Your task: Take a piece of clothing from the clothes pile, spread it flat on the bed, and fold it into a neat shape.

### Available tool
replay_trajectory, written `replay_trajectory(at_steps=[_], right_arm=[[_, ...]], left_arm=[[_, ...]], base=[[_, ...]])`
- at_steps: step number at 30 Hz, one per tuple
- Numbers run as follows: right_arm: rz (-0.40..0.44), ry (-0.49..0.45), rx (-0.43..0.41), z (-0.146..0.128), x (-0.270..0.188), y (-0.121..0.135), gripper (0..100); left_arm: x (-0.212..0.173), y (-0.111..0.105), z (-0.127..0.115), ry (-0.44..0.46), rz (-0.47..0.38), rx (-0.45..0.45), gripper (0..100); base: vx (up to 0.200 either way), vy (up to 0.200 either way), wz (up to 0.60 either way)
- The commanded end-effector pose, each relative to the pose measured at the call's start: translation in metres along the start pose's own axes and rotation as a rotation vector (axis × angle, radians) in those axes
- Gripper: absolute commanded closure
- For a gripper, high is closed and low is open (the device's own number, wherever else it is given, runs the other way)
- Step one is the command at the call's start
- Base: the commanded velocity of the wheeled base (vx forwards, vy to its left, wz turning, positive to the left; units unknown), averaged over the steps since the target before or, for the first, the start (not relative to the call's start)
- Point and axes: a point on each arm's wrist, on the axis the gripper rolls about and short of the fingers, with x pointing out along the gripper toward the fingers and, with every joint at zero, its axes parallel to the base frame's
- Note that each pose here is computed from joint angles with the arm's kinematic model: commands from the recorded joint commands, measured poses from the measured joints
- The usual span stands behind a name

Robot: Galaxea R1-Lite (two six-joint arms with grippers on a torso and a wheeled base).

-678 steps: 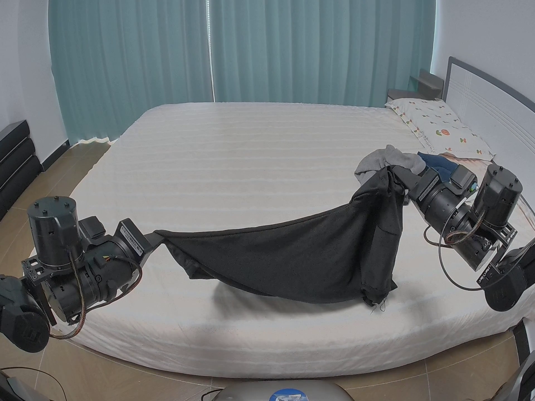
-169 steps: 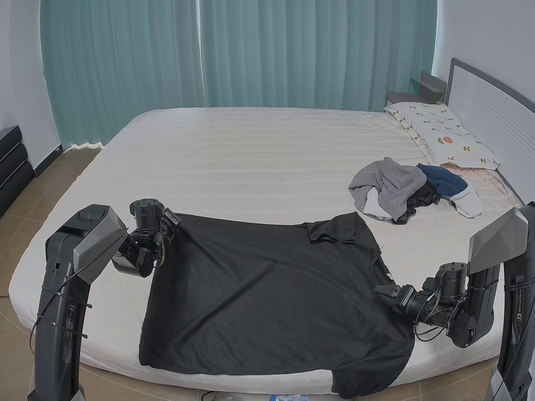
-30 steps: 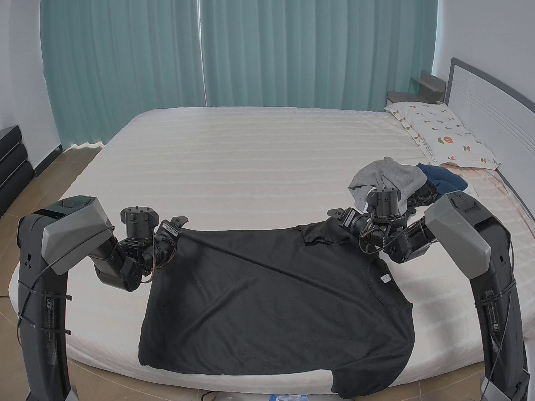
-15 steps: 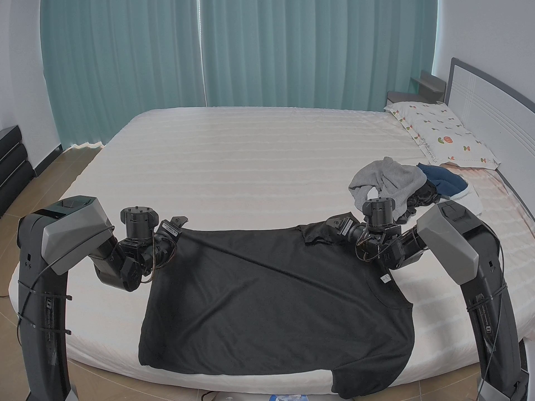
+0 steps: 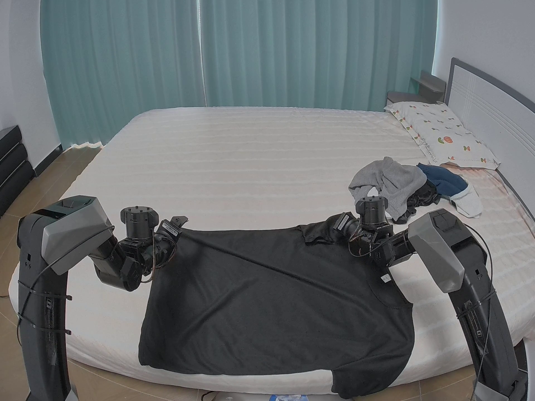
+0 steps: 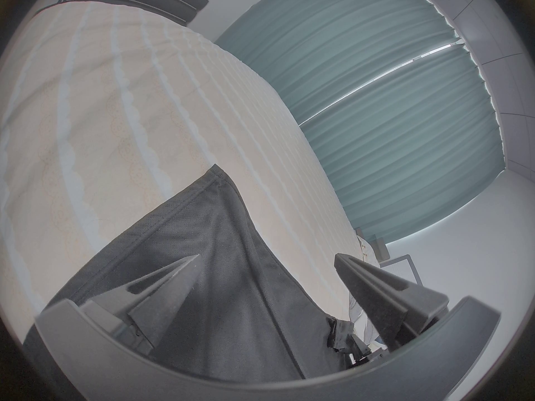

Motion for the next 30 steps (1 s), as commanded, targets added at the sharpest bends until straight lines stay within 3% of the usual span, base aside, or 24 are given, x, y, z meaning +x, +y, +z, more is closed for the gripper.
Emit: replay_trajectory(at_steps=[1,6,8,11,13,19,20,25,30], right_arm=[[0.031,-0.140,0.010,0.021,0.008,0.007,100],[0.059,-0.223,0.019,0.048,0.001,0.014,100],[0.071,-0.296,-0.011,0.073,-0.005,0.010,100],[0.068,-0.323,-0.032,0.092,-0.010,0.005,100],[0.056,-0.310,-0.035,0.090,-0.008,0.000,100],[-0.016,-0.195,-0.059,0.046,0.011,-0.027,100],[-0.013,-0.191,-0.060,0.045,0.011,-0.026,0],[-0.015,-0.174,-0.063,0.043,0.011,-0.026,0],[-0.076,-0.139,-0.053,0.054,0.007,-0.032,0]], left_arm=[[0.000,0.000,0.000,0.001,0.001,0.000,0],[0.000,0.000,0.000,0.001,0.001,0.000,0],[0.000,0.000,0.000,0.000,-0.001,0.000,0],[0.000,0.000,0.000,0.000,-0.001,0.000,0],[0.000,0.000,0.000,0.000,-0.001,0.000,0],[0.001,0.001,0.000,0.001,0.001,0.013,0],[0.001,0.000,0.000,0.001,0.001,0.013,0],[0.003,-0.001,0.000,-0.002,-0.005,0.015,0],[0.011,0.000,0.007,-0.022,-0.013,0.024,0]], base=[[0.000,0.000,0.00],[0.000,0.000,0.00],[0.000,0.000,0.00],[0.000,0.000,0.00],[0.000,0.000,0.00],[0.000,0.000,0.00],[0.000,0.000,0.00],[0.000,0.000,0.00],[0.000,0.000,0.00]])
